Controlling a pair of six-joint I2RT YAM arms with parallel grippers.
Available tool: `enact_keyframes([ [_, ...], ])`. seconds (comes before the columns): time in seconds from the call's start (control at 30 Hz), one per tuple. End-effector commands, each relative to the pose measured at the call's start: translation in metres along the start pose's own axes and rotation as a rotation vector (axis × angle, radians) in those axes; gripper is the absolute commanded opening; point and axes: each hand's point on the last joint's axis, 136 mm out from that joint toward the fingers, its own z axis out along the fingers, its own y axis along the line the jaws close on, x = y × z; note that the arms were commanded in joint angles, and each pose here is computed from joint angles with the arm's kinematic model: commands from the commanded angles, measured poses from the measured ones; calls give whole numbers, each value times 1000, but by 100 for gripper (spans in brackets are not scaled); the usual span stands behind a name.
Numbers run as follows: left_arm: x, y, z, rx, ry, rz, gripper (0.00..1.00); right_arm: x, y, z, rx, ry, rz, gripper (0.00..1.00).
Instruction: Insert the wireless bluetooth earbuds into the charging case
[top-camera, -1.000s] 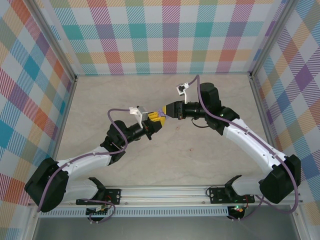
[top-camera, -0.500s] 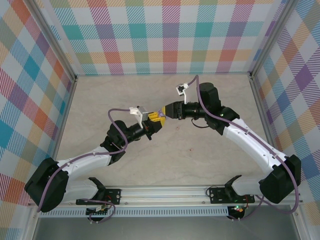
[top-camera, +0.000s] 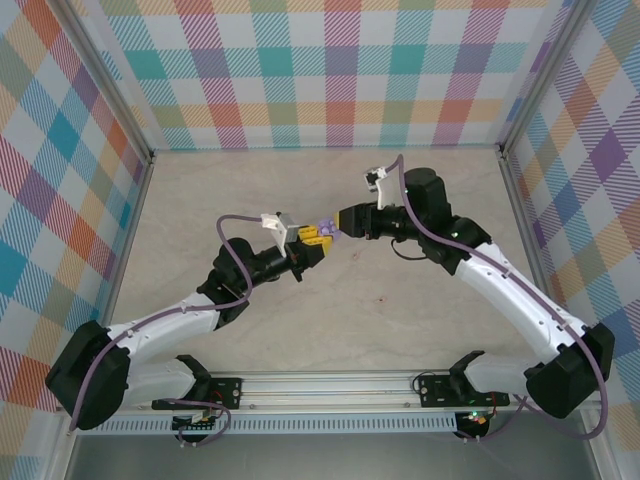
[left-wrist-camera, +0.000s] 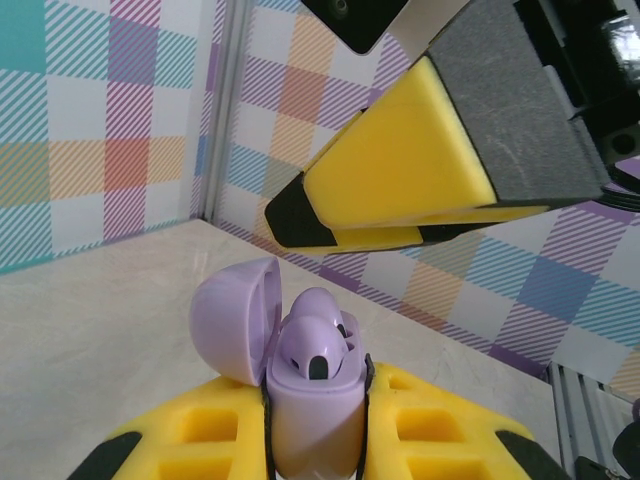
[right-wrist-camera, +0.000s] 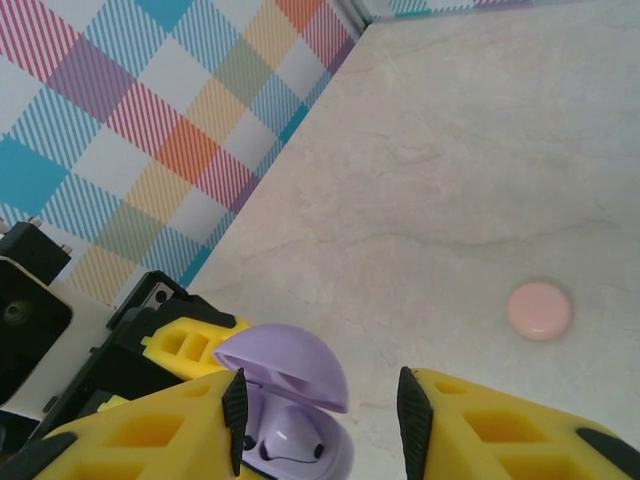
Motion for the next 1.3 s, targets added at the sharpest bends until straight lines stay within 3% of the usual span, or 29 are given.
enact_keyframes([
  [0.0, -25, -23, 0, 86, -51, 46, 17, 2, -17, -9, 68, -13, -12, 45],
  [0.23, -37, -42, 0, 190, -93, 39, 17, 10, -43, -13, 54, 13, 46, 31],
  [0.57, -47, -58, 2, 295, -119, 21, 17, 21, -27, -6, -125, 51, 39, 19],
  [1.27, -31, -53, 16, 304, -51, -43, 17, 9, 20, -29, -339, -19, -52, 17],
])
